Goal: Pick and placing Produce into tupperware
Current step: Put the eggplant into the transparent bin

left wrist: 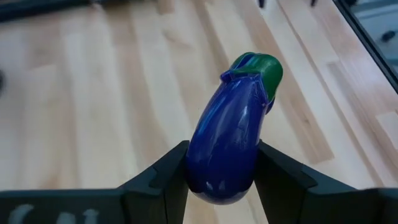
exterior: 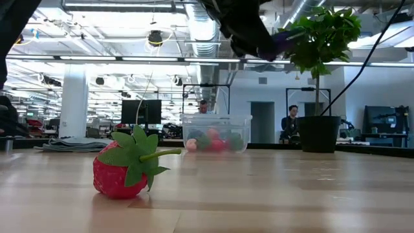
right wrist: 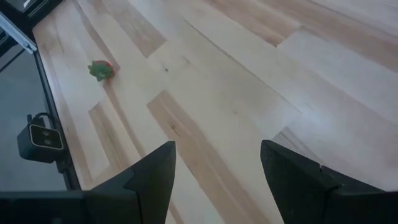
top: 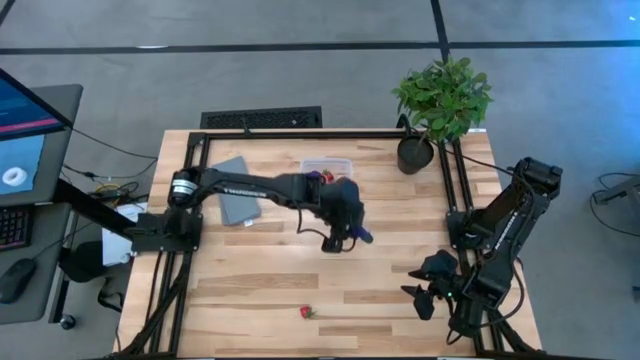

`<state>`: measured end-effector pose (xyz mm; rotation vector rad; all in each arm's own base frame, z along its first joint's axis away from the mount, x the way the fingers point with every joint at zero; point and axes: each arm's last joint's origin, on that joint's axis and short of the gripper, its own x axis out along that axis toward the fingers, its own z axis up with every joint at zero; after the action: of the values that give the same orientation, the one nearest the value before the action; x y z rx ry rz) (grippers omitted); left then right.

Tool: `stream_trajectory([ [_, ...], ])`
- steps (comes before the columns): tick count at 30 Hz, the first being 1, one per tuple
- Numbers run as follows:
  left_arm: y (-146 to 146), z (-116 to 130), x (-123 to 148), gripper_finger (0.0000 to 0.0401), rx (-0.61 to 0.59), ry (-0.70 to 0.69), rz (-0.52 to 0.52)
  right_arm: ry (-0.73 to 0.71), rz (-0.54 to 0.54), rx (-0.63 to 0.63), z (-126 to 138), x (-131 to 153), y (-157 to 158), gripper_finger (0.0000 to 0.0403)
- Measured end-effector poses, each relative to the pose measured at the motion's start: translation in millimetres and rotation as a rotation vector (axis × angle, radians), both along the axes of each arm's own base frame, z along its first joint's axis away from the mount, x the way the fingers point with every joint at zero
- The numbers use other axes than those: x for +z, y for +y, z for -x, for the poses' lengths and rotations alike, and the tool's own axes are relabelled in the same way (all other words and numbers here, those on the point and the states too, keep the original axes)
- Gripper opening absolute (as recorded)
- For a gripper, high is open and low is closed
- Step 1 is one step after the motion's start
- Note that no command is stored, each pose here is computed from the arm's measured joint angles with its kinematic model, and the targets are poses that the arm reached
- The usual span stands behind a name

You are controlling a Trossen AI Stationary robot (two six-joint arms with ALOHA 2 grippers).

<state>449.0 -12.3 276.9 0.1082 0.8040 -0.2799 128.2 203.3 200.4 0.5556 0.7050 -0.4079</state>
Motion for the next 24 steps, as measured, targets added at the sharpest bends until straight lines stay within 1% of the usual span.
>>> stream_trajectory([
  [6, 29, 7, 16, 0.0148, 0.054, -0.041, -0.012, -0.001, -0.009, -0.015, 0, 0, 0, 0.026],
  [13, 61, 11, 18, 0.0148, 0.108, -0.041, -0.008, -0.008, -0.036, -0.036, 0, 0, 0, 0.026],
  [20, 95, 17, 10, 0.0148, 0.164, -0.025, -0.009, -0.012, -0.055, -0.056, 0, 0, 0, 0.026],
  [24, 115, 25, -4, 0.0148, 0.205, 0.02, 0.002, -0.013, -0.059, -0.062, 0, 0, 0, 0.026],
])
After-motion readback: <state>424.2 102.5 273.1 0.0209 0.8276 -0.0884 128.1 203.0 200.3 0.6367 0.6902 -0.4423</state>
